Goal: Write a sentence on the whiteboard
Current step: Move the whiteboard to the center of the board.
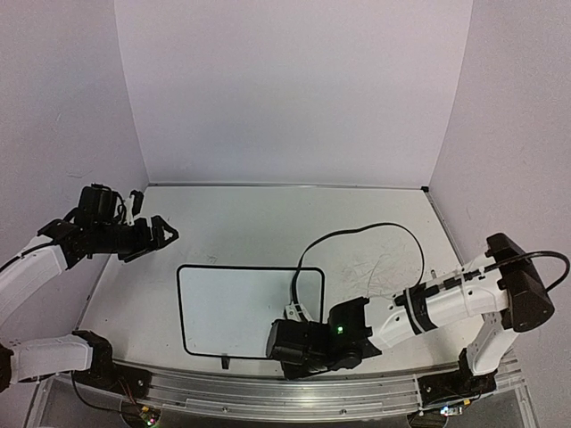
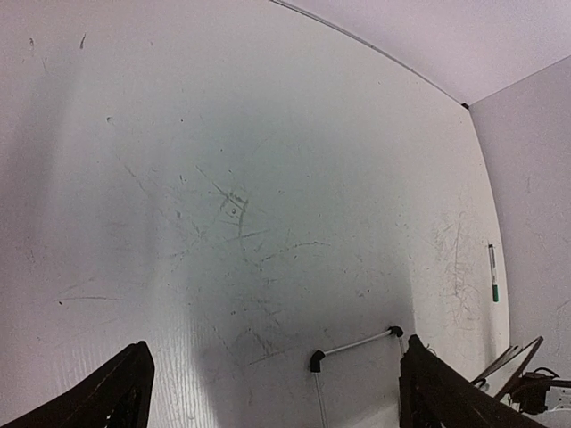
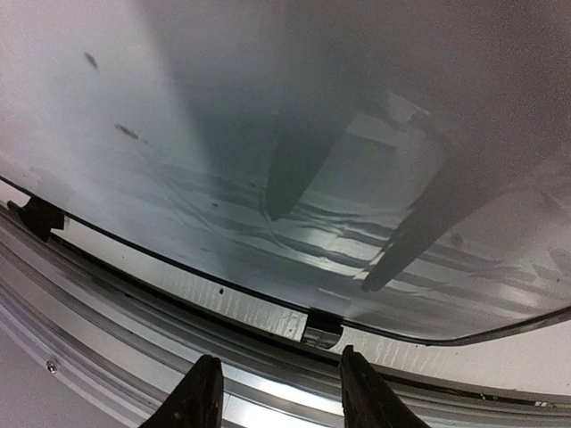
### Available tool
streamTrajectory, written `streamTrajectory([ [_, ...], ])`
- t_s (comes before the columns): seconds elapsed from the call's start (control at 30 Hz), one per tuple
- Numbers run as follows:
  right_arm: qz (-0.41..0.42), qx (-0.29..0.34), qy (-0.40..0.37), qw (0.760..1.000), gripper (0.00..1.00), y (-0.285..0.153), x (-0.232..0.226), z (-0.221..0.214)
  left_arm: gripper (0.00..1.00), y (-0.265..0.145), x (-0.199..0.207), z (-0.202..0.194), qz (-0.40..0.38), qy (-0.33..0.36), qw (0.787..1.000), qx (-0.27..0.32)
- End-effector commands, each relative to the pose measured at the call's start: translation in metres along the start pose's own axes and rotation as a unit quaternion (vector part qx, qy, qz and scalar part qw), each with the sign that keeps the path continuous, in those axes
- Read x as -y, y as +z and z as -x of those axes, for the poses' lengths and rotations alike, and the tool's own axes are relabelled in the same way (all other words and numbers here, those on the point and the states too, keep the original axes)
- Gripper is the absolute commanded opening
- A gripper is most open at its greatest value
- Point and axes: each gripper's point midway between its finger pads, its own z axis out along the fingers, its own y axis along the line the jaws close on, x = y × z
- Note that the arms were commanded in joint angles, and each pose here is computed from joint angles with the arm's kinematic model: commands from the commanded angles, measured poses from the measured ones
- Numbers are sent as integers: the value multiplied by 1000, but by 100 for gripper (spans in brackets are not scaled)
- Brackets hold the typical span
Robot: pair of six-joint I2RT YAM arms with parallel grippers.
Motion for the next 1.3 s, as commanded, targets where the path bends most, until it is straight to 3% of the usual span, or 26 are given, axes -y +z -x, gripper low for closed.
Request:
streamTrajectory([
  [0.0, -34, 24, 13, 999, 38, 0, 8, 10, 97, -8, 11, 10, -20, 9, 1000, 23],
  [0.67, -132, 92, -48, 986, 32, 6, 18, 0, 97, -20, 18, 10, -44, 0, 998, 47],
  [1.27, -139, 115, -76, 981, 31, 16, 11, 6, 97, -29, 25, 18, -55, -11, 996, 66],
])
